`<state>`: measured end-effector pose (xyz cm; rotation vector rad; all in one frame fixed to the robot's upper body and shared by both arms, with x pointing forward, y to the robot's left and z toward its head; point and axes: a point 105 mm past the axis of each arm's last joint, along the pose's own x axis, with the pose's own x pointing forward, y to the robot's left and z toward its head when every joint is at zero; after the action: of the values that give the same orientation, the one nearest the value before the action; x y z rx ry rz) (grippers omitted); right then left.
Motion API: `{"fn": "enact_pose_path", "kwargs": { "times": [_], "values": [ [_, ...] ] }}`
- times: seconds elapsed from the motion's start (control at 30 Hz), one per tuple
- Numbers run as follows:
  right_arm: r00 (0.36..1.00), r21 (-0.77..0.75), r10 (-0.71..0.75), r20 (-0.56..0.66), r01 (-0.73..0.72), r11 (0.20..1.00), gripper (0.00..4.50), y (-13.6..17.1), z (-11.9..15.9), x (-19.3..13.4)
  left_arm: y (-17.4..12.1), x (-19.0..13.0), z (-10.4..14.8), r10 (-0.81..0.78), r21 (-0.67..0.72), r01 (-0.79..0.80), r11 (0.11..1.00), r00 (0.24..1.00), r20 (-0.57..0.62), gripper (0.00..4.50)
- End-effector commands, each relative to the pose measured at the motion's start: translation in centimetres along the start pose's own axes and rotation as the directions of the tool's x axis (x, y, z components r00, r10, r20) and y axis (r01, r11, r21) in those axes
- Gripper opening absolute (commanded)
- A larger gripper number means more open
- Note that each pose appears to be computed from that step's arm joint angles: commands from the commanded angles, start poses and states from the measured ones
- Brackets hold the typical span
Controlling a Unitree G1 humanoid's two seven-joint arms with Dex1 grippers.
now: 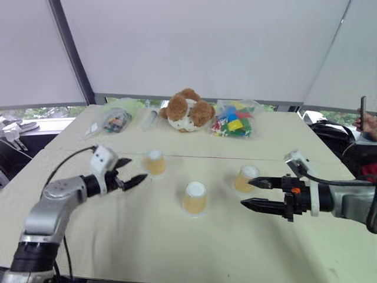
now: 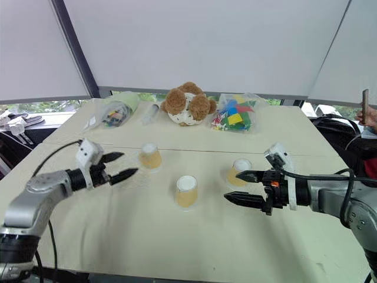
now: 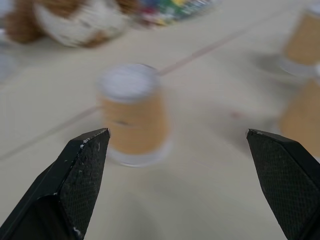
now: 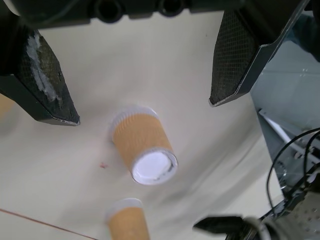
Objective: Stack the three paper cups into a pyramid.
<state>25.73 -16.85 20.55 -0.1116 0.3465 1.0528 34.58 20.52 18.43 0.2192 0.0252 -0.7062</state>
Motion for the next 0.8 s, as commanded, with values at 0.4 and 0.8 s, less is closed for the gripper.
{"fn": "enact_pose_path", "kwargs": {
  "times": [0.4,0.8],
  "values": [
    [1.000,-0.070,0.008,0.015,-0.007,0.998,4.50,0.1,1.0,0.4,2.0,7.1,1.0,-0.073,0.053,0.070,0.996,0.995,0.070,4.47],
    [0.999,-0.064,-0.033,0.032,0.035,0.997,4.50,0.3,0.7,0.2,1.9,9.9,0.0,-0.091,0.055,0.089,0.995,0.995,0.044,3.62]
  ]
}}
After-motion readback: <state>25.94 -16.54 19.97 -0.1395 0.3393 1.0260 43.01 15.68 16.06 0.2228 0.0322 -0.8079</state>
